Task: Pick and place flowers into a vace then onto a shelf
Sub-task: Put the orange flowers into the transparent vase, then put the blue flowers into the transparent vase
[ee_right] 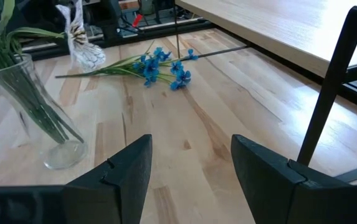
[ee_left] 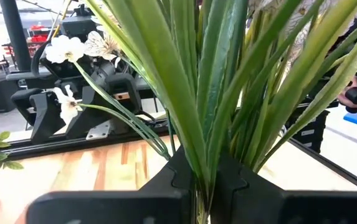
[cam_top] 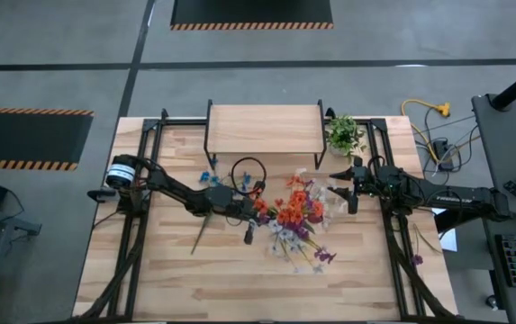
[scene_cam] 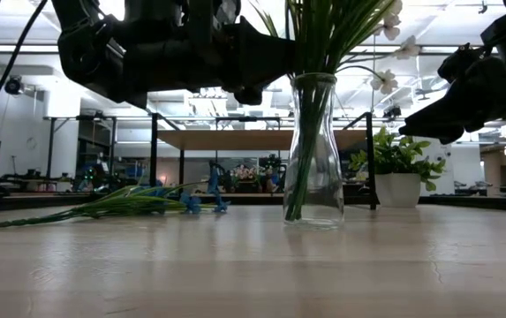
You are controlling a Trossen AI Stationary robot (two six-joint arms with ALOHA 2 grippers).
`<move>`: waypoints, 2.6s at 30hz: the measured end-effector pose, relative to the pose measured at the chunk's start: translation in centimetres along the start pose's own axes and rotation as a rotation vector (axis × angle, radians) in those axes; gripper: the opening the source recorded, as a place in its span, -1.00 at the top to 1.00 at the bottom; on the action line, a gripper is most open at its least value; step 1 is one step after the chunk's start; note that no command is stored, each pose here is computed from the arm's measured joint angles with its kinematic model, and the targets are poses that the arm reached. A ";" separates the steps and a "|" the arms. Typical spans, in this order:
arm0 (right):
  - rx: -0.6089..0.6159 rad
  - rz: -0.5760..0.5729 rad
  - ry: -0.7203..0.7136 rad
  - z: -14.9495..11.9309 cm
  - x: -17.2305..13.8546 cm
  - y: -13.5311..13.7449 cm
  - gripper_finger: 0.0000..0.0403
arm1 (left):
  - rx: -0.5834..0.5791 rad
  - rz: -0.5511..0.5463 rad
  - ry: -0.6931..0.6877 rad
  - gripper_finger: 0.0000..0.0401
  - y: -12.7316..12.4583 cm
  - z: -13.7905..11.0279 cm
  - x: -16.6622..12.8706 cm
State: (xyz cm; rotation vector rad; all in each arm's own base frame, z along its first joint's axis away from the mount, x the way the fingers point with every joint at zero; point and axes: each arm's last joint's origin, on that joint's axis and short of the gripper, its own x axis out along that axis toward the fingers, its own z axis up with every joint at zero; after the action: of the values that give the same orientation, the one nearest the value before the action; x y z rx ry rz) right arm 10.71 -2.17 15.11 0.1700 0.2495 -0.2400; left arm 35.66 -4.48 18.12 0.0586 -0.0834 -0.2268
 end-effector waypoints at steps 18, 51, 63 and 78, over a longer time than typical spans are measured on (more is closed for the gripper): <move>0.000 0.000 0.001 0.0 0.0 0.0 -0.04 | -0.027 0.005 -0.023 0.15 0.1 1.2 -0.2; 0.000 -0.001 0.009 -0.1 0.0 0.0 -0.04 | -0.170 0.003 0.308 -0.12 -0.2 7.1 -5.1; -0.065 0.100 -0.039 0.4 -0.1 0.3 -0.04 | -0.302 0.080 0.416 -0.12 -0.4 10.2 -9.4; -0.093 0.147 -0.226 0.8 -1.3 1.5 0.01 | -0.448 0.309 0.506 -0.12 -0.1 10.0 -11.2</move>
State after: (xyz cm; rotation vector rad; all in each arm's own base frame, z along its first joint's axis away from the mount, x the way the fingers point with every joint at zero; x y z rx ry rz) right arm 10.01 -0.65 16.41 0.0672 0.0232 -0.0998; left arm 23.86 -2.52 27.19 -0.3415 0.4607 0.0867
